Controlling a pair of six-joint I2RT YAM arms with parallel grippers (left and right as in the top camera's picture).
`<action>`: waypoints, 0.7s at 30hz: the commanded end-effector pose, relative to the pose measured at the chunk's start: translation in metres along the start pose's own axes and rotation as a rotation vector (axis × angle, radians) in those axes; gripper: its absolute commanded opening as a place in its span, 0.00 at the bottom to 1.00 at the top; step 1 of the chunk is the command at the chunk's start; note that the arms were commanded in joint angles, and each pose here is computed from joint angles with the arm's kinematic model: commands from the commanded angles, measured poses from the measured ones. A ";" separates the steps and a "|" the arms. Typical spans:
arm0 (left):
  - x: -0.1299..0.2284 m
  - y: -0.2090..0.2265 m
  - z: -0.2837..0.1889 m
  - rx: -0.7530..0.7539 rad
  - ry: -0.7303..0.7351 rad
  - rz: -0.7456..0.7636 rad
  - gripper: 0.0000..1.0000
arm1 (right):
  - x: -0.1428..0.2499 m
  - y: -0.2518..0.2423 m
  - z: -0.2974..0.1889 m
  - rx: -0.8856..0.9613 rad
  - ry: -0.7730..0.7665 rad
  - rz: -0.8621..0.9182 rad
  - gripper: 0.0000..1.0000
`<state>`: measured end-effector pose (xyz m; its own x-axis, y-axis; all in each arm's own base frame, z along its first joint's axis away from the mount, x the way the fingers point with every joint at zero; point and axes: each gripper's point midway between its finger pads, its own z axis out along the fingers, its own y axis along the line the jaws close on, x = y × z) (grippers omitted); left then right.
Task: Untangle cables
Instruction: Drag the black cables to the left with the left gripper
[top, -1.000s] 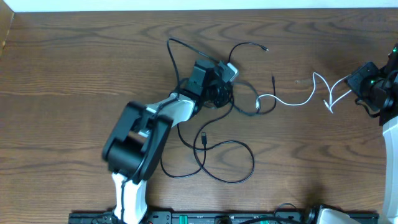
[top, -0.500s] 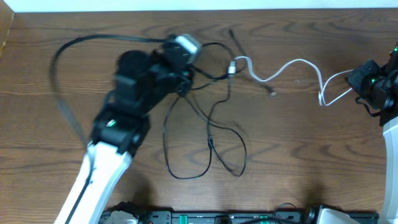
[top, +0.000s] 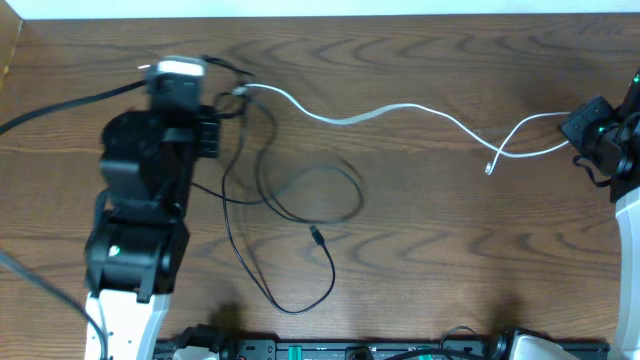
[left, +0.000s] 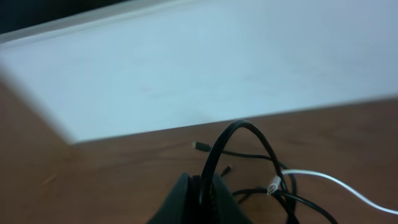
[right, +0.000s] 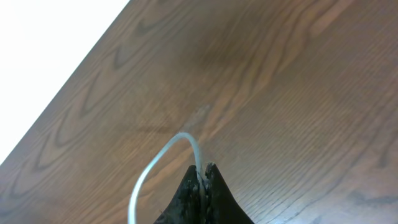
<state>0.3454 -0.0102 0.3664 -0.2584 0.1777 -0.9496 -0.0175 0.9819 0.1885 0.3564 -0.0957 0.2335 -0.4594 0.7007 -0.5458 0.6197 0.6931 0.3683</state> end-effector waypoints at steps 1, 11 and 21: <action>0.000 0.059 -0.021 -0.276 -0.009 -0.116 0.07 | -0.008 -0.008 -0.003 0.060 -0.051 -0.002 0.01; 0.031 0.145 -0.073 -0.729 0.009 -0.379 0.07 | -0.030 -0.043 -0.010 0.222 -0.182 0.166 0.01; 0.047 0.159 -0.080 -0.800 -0.003 -0.545 0.07 | -0.038 -0.065 -0.012 0.271 -0.199 0.208 0.01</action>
<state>0.2553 0.1485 0.3688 -0.0831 -0.2472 -0.9654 -0.7830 0.6155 -0.0902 0.3302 -0.1590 0.2367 -0.2198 0.7563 -0.6162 0.8290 0.4777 0.2906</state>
